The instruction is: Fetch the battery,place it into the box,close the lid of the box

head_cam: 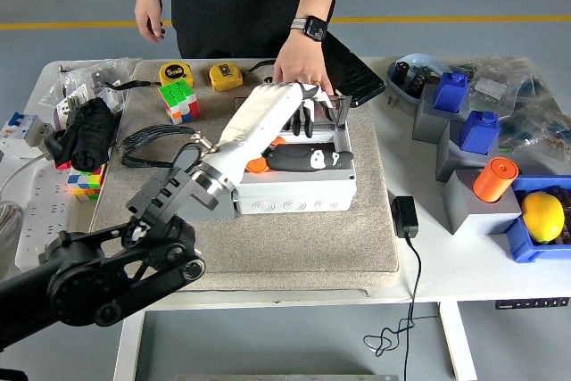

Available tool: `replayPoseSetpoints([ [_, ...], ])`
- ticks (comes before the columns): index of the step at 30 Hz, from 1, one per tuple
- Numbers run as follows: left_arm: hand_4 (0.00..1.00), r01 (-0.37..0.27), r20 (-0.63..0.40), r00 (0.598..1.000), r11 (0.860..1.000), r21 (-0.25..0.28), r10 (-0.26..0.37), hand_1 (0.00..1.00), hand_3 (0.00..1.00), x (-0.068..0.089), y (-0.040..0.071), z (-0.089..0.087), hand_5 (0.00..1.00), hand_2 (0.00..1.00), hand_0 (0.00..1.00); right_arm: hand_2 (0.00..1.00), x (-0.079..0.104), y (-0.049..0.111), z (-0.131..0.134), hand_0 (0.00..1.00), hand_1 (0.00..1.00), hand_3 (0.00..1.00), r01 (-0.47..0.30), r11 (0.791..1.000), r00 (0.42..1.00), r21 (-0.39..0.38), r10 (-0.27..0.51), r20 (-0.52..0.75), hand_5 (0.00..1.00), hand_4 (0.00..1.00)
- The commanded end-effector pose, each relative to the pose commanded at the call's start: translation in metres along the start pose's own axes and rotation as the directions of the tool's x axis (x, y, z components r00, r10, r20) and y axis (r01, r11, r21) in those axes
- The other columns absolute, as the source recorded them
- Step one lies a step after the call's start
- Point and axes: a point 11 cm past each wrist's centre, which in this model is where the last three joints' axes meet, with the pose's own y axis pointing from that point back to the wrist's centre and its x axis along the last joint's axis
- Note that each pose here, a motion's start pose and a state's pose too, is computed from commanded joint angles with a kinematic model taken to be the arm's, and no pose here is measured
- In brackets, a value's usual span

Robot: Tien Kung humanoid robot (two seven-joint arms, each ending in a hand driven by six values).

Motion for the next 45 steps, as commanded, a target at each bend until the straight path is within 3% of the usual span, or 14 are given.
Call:
replayPoseSetpoints([
  [4, 0.998, -0.026, 0.008, 1.0, 0.999, 0.046, 0.026, 0.29, 0.435, 0.01, 0.014, -0.018, 0.444, 0.372, 0.183, 0.545, 0.0, 0.0, 0.0, 0.587, 0.578, 0.533, 0.0, 1.0, 1.0, 0.001, 0.0, 0.001, 0.452, 0.896],
  [5, 0.992, -0.022, 0.015, 1.0, 0.997, 0.07, 0.021, 0.432, 0.467, 0.011, 0.018, -0.024, 0.439, 0.461, 0.224, 0.545, 0.0, 0.0, 0.0, 0.589, 0.578, 0.533, -0.001, 1.0, 1.0, 0.001, 0.001, 0.0, 0.451, 0.896],
  [16, 0.987, 0.018, 0.062, 0.998, 0.983, 0.183, -0.03, 0.441, 0.484, 0.005, 0.039, -0.059, 0.436, 0.49, 0.23, 0.544, 0.0, 0.0, -0.002, 0.588, 0.578, 0.533, 0.0, 1.0, 1.0, 0.006, 0.0, -0.004, 0.451, 0.896],
  [24, 0.99, 0.061, 0.066, 0.995, 0.97, 0.235, -0.078, 0.441, 0.487, -0.003, 0.045, -0.072, 0.443, 0.489, 0.225, 0.544, 0.001, 0.0, -0.004, 0.587, 0.578, 0.532, -0.003, 1.0, 1.0, 0.011, 0.003, -0.003, 0.45, 0.895],
  [34, 0.987, 0.109, 0.028, 0.993, 0.967, 0.23, -0.119, 0.447, 0.496, -0.021, 0.035, -0.064, 0.442, 0.489, 0.226, 0.544, 0.003, 0.0, -0.005, 0.587, 0.578, 0.532, -0.006, 1.0, 1.0, 0.015, 0.006, -0.004, 0.451, 0.895],
  [45, 0.985, 0.136, -0.047, 0.99, 0.977, 0.163, -0.13, 0.445, 0.496, -0.04, 0.007, -0.035, 0.442, 0.487, 0.223, 0.543, 0.004, 0.0, -0.007, 0.588, 0.576, 0.532, -0.006, 1.0, 1.0, 0.023, 0.007, -0.006, 0.448, 0.894],
])
